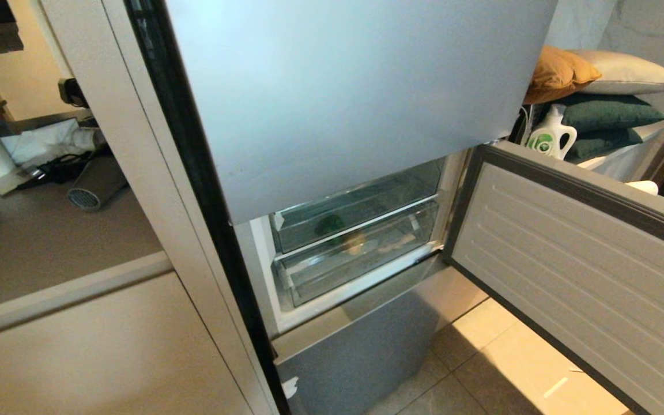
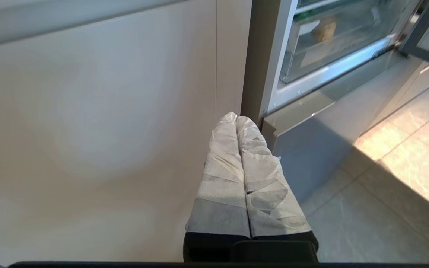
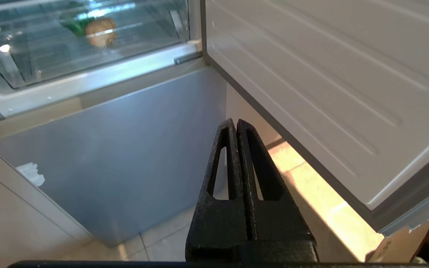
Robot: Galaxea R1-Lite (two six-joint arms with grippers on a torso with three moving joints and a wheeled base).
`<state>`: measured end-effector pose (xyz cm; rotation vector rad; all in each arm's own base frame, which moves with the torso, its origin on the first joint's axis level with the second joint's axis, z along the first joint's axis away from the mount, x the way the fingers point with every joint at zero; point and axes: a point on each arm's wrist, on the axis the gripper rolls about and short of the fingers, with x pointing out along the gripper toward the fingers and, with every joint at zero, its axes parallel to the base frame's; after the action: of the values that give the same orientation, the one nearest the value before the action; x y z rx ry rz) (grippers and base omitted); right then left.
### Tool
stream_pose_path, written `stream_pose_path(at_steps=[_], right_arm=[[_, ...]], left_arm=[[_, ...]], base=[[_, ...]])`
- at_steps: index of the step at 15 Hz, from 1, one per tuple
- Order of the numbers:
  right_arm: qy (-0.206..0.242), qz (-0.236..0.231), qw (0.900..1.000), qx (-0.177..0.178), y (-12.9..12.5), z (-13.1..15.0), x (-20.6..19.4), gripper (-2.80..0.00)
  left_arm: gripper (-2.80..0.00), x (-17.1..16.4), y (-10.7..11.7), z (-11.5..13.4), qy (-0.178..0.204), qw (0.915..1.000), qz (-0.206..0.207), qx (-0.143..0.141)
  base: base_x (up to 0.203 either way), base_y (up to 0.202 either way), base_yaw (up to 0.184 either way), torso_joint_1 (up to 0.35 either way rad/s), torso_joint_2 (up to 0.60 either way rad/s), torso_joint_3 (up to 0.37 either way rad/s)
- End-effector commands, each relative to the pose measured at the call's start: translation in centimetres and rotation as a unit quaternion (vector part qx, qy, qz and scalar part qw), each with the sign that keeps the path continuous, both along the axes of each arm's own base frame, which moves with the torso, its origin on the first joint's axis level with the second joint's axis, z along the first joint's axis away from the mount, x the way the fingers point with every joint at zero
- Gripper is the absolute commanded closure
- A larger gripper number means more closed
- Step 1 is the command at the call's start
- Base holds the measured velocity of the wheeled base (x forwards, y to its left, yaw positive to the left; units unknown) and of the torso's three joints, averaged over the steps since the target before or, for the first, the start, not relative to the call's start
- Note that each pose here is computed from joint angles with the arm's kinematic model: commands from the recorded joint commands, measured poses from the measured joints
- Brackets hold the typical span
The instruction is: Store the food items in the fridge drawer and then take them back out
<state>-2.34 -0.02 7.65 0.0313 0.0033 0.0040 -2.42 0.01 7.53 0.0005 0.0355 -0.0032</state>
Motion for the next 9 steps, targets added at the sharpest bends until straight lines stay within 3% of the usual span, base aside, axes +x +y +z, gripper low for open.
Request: stream_pose_path(at_steps=[1, 9], right_arm=[[0.001, 0.000, 1.000, 0.000, 0.00, 0.01, 0.01, 0.00], [0.001, 0.000, 1.000, 0.000, 0.00, 0.01, 0.01, 0.00]], left_arm=[[0.00, 0.00, 0.00, 0.02, 0.000, 1.0000, 0.000, 0.001], [0.00, 0.00, 0.00, 0.02, 0.000, 1.0000, 0.001, 0.000]], base=[[0.000, 0.000, 0.000, 0.004, 0.00, 0.196], [0.000, 0.000, 0.000, 0.002, 0.00, 0.201]])
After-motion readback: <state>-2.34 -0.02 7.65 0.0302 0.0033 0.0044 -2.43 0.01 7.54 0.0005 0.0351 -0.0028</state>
